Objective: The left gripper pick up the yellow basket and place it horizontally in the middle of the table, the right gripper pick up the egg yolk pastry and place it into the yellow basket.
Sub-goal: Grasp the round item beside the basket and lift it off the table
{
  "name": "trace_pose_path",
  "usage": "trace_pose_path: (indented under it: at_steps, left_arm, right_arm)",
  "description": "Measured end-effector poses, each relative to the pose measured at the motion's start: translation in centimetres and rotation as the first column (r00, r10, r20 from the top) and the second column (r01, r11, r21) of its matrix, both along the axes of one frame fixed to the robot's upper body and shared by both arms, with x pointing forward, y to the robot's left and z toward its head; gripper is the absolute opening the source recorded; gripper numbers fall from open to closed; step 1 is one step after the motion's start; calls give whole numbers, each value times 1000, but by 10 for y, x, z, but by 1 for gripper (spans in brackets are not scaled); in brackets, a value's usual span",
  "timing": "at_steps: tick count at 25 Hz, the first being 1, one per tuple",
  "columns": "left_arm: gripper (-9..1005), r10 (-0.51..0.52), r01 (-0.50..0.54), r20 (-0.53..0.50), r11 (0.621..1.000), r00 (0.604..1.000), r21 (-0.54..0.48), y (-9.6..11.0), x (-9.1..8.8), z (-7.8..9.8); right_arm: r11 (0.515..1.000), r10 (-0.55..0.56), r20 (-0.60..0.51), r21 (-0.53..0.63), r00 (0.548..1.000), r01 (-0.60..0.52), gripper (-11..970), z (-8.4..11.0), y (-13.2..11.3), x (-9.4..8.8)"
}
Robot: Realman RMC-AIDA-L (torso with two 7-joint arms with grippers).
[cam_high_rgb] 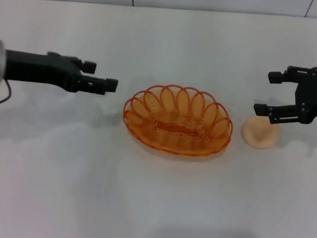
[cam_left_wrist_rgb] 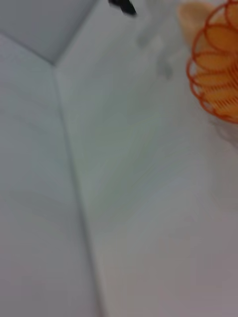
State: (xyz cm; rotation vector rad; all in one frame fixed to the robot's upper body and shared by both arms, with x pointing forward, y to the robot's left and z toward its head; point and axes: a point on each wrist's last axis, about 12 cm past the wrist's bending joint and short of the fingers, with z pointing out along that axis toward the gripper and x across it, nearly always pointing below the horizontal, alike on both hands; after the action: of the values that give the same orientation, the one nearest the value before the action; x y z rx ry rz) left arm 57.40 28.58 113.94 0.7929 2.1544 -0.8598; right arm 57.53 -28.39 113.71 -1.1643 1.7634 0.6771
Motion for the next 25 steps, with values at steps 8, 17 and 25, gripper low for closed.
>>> trace_pose_path:
  at_steps: [8,17,25]
  left_arm:
    - [895,-143,151,208,988,968,-22,26,-33,-23]
    - [895,-298,329,307,943,904,-54,44,-65,-43]
    - [895,-311,332,284,943,907,-28,47,-66,-46]
  right_arm:
    - [1000,-15,-14,-2,1000,15,869,0,-5,-3]
    - [997,-74,-72,-7,995,73,870,3,-9,-1]
    - [983,-151,-206,-130,967,126,870,11,-6,5]
